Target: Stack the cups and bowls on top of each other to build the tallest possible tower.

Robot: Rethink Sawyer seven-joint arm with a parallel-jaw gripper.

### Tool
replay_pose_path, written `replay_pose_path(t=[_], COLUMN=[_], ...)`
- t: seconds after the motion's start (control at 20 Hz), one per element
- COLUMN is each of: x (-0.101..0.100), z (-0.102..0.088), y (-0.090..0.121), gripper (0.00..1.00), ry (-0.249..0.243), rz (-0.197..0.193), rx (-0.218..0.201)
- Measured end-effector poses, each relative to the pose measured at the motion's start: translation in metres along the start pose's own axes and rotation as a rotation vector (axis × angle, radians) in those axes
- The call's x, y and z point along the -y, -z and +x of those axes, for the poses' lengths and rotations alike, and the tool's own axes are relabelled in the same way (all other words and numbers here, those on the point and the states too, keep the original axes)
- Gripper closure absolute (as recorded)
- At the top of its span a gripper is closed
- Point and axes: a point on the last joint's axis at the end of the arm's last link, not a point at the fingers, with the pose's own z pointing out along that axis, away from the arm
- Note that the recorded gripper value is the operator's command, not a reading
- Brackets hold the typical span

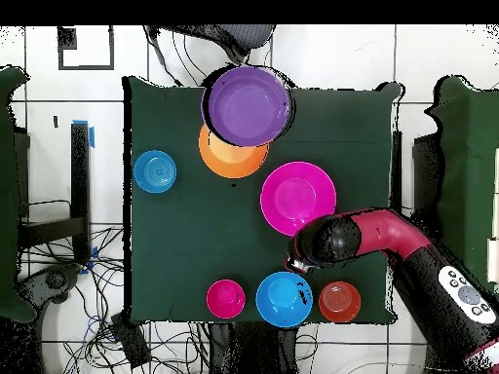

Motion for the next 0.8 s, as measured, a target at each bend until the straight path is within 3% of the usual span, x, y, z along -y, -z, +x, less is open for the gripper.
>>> replay_pose_path(t=[0.8], x=[-0.0069], z=[0.0088], y=[-0.0091], gripper=[0.00], ry=[-0.002], rz=[-0.015], rx=[-0.011])
